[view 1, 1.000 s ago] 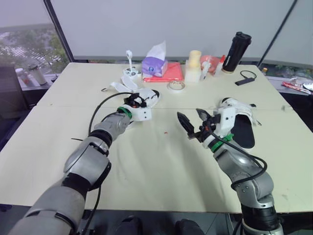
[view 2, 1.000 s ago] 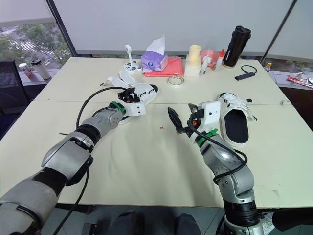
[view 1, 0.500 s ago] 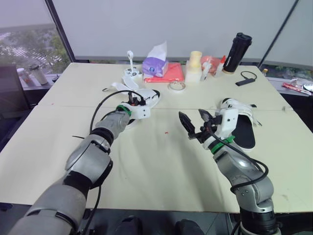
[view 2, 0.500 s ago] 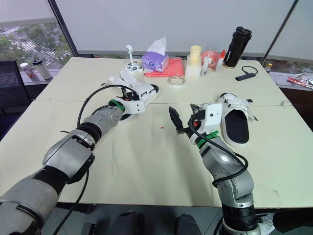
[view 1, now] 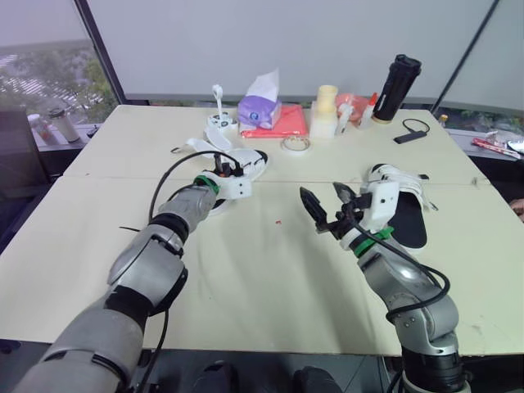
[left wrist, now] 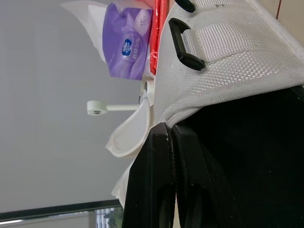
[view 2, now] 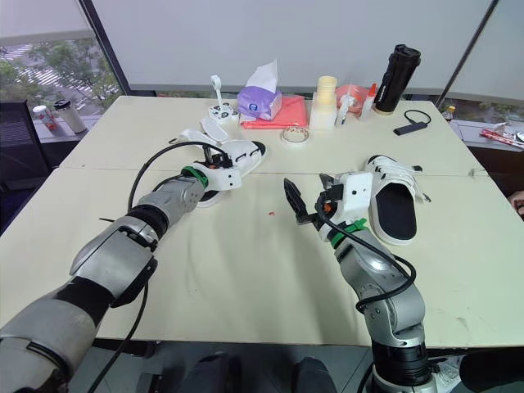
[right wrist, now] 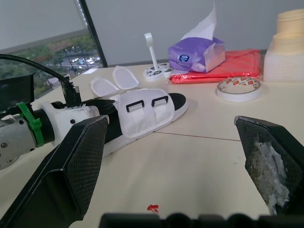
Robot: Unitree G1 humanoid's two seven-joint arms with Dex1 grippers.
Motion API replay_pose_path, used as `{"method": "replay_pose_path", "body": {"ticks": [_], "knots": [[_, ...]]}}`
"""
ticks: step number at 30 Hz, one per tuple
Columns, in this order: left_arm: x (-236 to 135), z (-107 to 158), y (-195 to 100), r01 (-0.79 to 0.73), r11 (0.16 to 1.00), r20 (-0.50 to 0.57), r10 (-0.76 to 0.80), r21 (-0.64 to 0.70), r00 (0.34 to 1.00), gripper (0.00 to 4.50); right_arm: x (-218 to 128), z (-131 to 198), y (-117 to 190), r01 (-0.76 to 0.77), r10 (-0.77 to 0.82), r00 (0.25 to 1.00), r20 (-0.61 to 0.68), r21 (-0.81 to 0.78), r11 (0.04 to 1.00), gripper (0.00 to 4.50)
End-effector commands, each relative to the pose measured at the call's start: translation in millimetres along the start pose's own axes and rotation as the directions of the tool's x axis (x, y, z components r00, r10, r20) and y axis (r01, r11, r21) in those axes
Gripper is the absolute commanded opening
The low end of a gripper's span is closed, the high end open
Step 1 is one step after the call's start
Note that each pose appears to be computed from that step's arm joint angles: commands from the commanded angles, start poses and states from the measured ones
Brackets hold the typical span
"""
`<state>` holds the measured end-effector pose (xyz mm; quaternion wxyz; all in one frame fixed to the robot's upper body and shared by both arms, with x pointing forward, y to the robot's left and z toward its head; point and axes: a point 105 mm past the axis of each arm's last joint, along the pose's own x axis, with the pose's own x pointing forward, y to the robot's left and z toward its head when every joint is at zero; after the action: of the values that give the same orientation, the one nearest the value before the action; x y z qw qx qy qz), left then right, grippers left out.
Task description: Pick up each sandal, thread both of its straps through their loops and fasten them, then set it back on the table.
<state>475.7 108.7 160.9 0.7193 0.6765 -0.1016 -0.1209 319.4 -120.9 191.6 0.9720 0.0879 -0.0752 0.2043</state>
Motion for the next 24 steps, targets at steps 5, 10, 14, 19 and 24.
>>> {"method": "replay_pose_path", "body": {"ticks": [5, 10, 14, 19, 24], "knots": [[-1, 0, 14, -0.067, 0.996, 0.048, 0.064, 0.064, 0.997, 0.1, -3, 7, 1, 0.0, 0.001, 0.999, 0.042, -0.005, 1.0, 4.5], [-2, 2, 19, -0.08, 0.989, 0.076, 0.071, 0.12, 0.995, 0.1, -3, 3, 2, -0.004, 0.004, 0.999, 0.036, 0.002, 1.0, 4.5], [-3, 9, 27, -0.109, 0.98, 0.146, 0.085, 0.168, 0.986, 0.1, -3, 2, 2, -0.009, 0.009, 0.999, 0.033, -0.001, 1.0, 4.5], [-9, 18, 22, -0.115, 0.966, 0.256, 0.054, 0.231, 0.965, 0.1, -8, 1, -2, -0.011, 0.011, 1.0, 0.021, -0.007, 1.0, 4.5], [-19, 29, 24, -0.173, 0.961, 0.384, 0.079, 0.215, 0.92, 0.1, -24, 0, -5, -0.029, 0.028, 1.0, -0.006, -0.014, 0.999, 4.5]]}}
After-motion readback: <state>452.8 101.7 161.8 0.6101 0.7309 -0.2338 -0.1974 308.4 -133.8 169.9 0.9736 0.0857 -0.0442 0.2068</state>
